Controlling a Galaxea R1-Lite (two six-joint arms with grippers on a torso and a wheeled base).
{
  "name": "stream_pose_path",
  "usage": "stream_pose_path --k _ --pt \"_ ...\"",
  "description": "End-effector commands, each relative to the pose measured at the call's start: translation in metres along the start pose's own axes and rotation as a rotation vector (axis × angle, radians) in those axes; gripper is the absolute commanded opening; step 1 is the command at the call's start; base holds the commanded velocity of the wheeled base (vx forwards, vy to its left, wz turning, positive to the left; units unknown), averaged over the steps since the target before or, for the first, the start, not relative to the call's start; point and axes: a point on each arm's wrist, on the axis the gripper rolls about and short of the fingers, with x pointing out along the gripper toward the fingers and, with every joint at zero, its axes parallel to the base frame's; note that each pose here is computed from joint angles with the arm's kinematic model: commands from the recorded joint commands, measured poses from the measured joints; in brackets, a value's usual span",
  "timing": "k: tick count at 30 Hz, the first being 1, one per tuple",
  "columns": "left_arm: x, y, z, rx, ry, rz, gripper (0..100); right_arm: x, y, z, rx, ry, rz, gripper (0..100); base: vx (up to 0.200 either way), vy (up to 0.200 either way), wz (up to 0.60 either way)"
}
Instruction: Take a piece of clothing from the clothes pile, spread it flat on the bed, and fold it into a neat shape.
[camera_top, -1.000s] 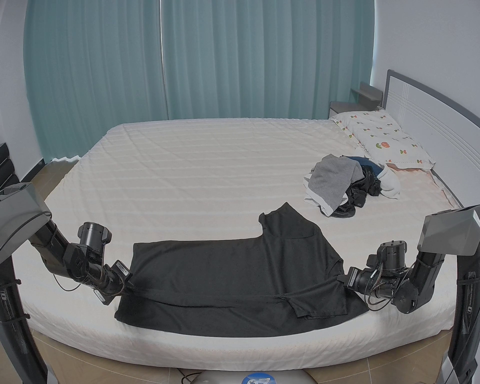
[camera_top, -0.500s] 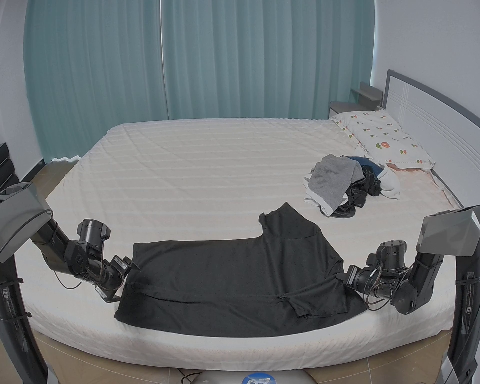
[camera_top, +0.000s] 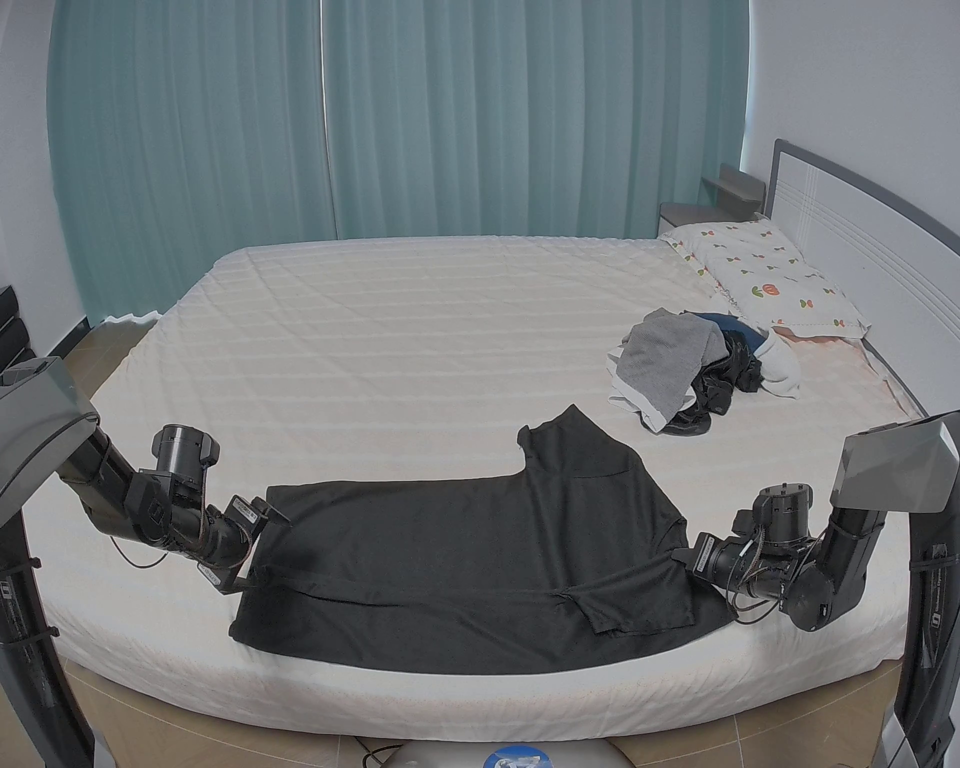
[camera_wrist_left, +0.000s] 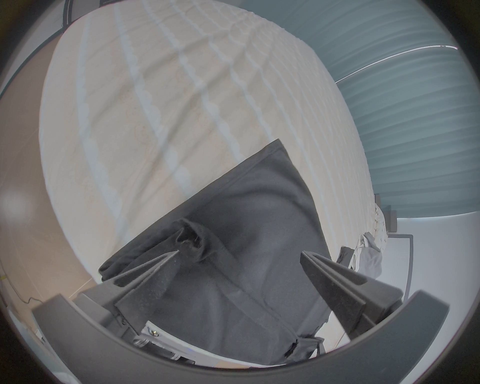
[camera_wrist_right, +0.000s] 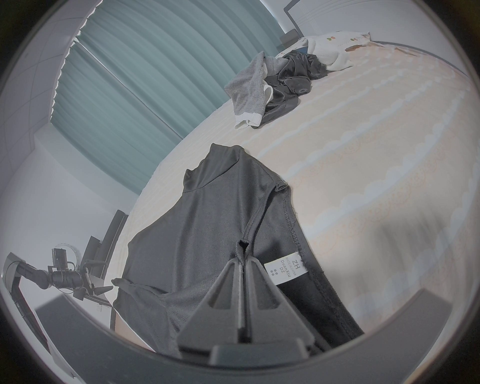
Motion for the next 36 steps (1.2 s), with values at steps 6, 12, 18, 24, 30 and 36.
stream_pose_path --k 6,12,18,24,30,36 --pt "0.025 -0.007 0.008 0.021 -0.105 0.014 100 0.002 -0.001 0.000 0.000 -0.004 -0.006 0 0.000 0.000 0.00" --pt "0.040 -0.007 0.011 0.017 -0.206 0.031 100 0.002 -0.001 0.000 0.001 -0.002 -0.007 0 0.000 0.000 0.00" --pt "0.039 -0.010 0.018 -0.031 -0.248 -0.035 100 0.002 -0.002 0.000 0.003 -0.002 -0.008 0 0.000 0.000 0.00" --pt "0.012 -0.003 0.020 -0.058 -0.157 -0.105 100 0.001 -0.002 -0.001 0.003 -0.002 -0.008 0 0.000 0.000 0.00" --pt "-0.003 0.009 0.018 0.037 -0.067 -0.141 100 0.000 -0.001 0.000 0.001 -0.005 -0.005 0 0.000 0.000 0.00" --pt "0.002 0.018 0.006 0.159 -0.034 -0.101 100 0.001 -0.001 -0.001 0.001 -0.001 -0.006 0 0.000 0.000 0.00"
